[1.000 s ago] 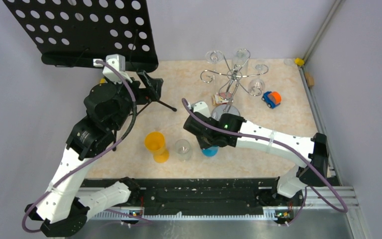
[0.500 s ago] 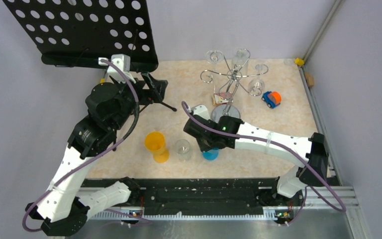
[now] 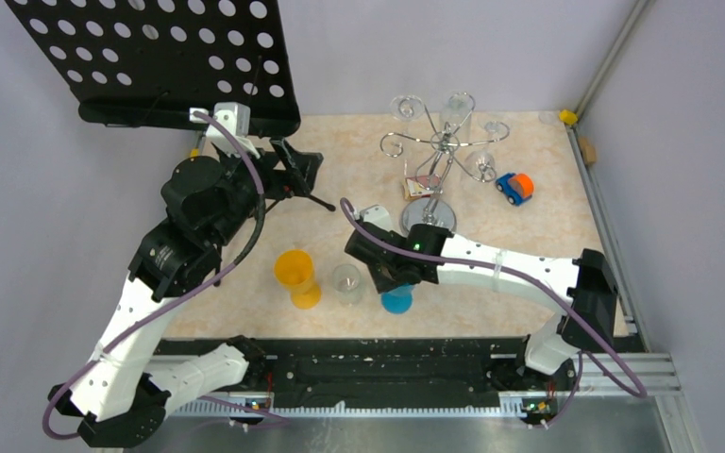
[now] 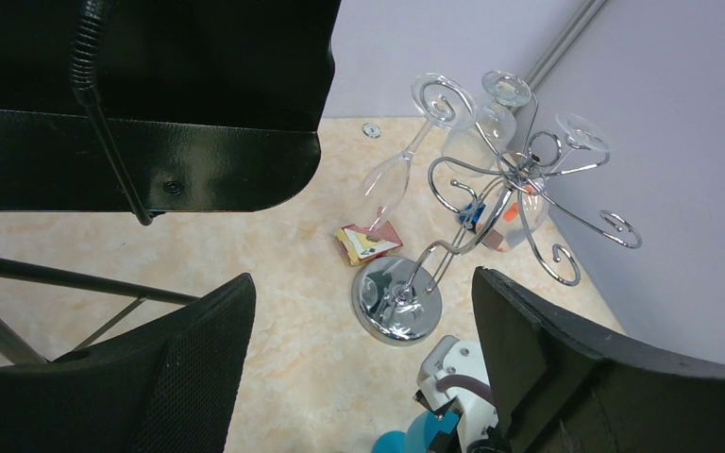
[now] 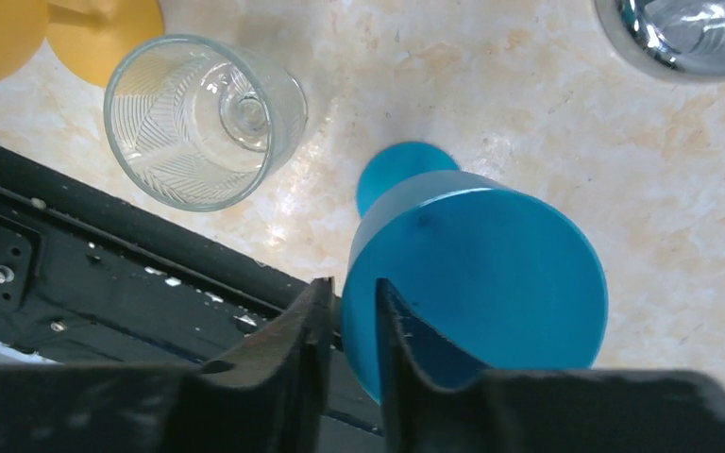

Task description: Take the wine glass off the wine glass rack

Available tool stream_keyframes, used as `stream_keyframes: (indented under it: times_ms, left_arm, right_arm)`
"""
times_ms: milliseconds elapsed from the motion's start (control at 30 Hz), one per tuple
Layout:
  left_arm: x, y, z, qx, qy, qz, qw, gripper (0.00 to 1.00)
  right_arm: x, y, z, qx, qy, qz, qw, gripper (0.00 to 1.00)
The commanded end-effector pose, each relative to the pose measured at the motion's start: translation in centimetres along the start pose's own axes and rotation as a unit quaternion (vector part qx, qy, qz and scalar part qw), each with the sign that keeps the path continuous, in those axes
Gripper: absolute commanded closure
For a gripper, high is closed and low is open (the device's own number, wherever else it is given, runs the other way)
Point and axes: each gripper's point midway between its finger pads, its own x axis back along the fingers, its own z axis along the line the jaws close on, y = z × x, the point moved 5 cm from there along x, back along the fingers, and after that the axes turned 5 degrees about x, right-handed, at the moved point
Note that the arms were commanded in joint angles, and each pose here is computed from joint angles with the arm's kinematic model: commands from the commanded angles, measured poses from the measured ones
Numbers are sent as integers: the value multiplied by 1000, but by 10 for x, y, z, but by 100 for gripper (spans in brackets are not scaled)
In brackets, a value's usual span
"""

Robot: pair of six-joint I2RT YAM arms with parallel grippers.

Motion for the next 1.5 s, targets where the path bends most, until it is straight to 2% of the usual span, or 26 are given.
stream_keyframes:
  times_ms: [0, 67, 133, 367, 600, 733, 833, 900, 967, 1000, 1167, 1367, 1467]
  left_arm:
    - [3, 14, -7, 0, -18, -25, 1000, 12]
    - [3, 15, -7, 0, -19, -27, 999, 12]
    - [3, 16, -8, 0, -20, -27, 999, 12]
    - [2, 17, -10, 1, -25, -29, 999, 12]
    - [3, 19, -13, 0, -36, -34, 999, 12]
    - [2, 19, -14, 0, -41, -33, 999, 12]
    - [2, 18, -15, 3, -44, -30, 999, 12]
    - [2, 16, -16, 5, -48, -27, 998, 12]
    - [1, 15, -17, 6, -51, -23, 998, 12]
    - [2, 14, -18, 6, -56, -19, 998, 12]
    - [0, 4, -24, 3, -83, 11, 996, 12]
    - [-1, -8, -34, -3, -128, 47, 991, 12]
    - [-2, -12, -36, -4, -138, 58, 989, 12]
  right_arm:
    - [6, 14, 1, -15, 11, -24, 1000, 70]
    - [13, 19, -1, -21, 17, -36, 999, 60]
    - [24, 26, -5, -28, 24, -49, 998, 55]
    - [82, 54, -20, -61, 108, -125, 984, 51]
    - [165, 87, -47, -95, 202, -264, 938, 54]
    - [211, 107, -67, -108, 213, -343, 909, 54]
    - [233, 126, -82, -119, 196, -378, 897, 48]
    - [234, 138, -97, -133, 166, -379, 901, 44]
    - [231, 148, -114, -147, 134, -371, 907, 27]
    - [231, 153, -124, -155, 119, -370, 908, 25]
    - [229, 171, -168, -203, 65, -378, 901, 26]
    - [211, 166, -242, -308, 5, -367, 878, 34]
    - [200, 157, -269, -347, 0, -363, 865, 39]
